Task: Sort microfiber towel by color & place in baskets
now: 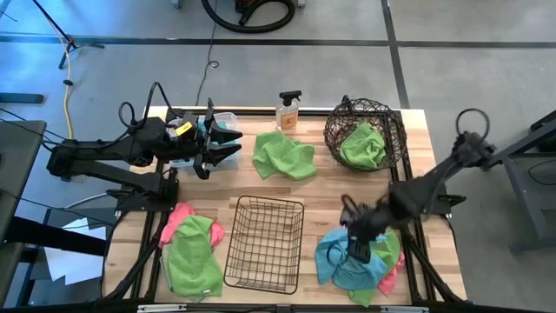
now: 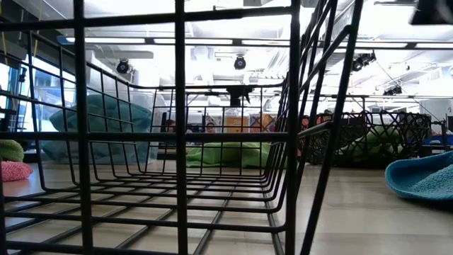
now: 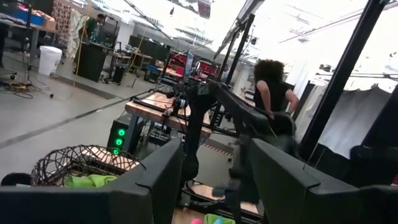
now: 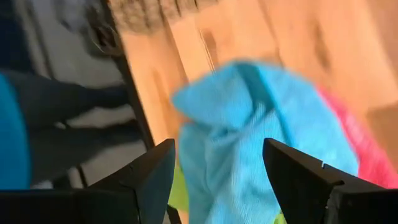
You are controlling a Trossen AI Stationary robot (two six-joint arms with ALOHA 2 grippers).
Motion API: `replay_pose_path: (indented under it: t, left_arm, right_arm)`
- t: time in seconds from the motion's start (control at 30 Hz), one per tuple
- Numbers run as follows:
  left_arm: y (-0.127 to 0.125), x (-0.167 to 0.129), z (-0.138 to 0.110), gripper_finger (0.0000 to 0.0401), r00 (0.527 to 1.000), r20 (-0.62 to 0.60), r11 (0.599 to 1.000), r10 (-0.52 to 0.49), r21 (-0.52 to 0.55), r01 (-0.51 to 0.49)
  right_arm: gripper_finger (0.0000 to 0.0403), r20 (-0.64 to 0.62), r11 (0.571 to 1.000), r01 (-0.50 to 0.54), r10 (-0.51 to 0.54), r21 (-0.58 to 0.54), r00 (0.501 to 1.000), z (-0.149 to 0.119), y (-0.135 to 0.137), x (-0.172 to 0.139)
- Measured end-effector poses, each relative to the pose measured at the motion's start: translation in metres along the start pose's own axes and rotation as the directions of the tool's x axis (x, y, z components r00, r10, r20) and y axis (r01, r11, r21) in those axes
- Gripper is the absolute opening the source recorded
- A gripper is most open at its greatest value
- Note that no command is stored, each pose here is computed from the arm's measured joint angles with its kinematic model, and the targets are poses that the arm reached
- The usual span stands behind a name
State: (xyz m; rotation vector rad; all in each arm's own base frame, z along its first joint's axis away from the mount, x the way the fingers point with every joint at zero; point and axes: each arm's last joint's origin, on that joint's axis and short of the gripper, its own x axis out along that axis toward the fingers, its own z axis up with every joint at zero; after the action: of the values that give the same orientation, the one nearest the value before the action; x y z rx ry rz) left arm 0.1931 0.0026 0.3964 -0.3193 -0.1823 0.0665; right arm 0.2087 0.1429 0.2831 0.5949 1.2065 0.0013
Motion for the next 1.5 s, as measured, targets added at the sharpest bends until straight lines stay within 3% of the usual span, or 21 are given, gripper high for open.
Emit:
replay_pose_path:
  t: [0.17, 0.33, 0.5, 0.77, 0.9, 1.1, 1.3, 1.5]
  left_arm:
    - [0.000, 0.000, 0.000, 0.0177, 1.000, 0.000, 1.000, 0.000, 0.000, 0.000]
    - [0.000, 0.000, 0.000, 0.0177, 1.000, 0.000, 1.000, 0.000, 0.000, 0.000]
    - [0.000, 0.000, 0.000, 0.0177, 1.000, 0.000, 1.000, 0.000, 0.000, 0.000]
    - [0.000, 0.000, 0.000, 0.0177, 1.000, -0.001, 1.000, 0.000, 0.000, 0.000]
    - [0.000, 0.000, 0.000, 0.0177, 1.000, -0.002, 1.000, 0.000, 0.001, 0.000]
    - [0.000, 0.000, 0.000, 0.0177, 1.000, -0.003, 1.000, 0.001, 0.001, -0.001]
    - [0.000, 0.000, 0.000, 0.0177, 1.000, -0.004, 1.000, 0.001, 0.001, -0.001]
    - [0.000, 0.000, 0.000, 0.0177, 1.000, -0.004, 1.000, 0.000, 0.002, 0.000]
  right_arm:
    - [0.0240, -0.116, 0.992, 0.127, -0.126, 0.002, 0.985, -0.016, 0.011, 0.043]
    - [0.0240, -0.212, 0.956, 0.292, -0.281, 0.017, 0.936, -0.024, 0.005, 0.074]
    - [0.0240, -0.289, 0.960, 0.280, -0.273, -0.016, 0.918, -0.028, 0.008, 0.094]
    - [0.0230, -0.281, 0.948, 0.319, -0.310, -0.017, 0.908, -0.032, 0.007, 0.098]
    - [0.0171, -0.270, 0.938, 0.347, -0.340, -0.024, 0.901, -0.032, 0.005, 0.098]
    - [0.0017, -0.299, 0.948, 0.315, -0.314, -0.046, 0.901, -0.032, 0.007, 0.098]
    - [0.0005, -0.254, 0.958, 0.282, -0.285, -0.046, 0.925, -0.027, 0.014, 0.070]
    - [0.0003, -0.043, 0.949, 0.304, -0.308, -0.077, 0.950, -0.014, 0.026, -0.010]
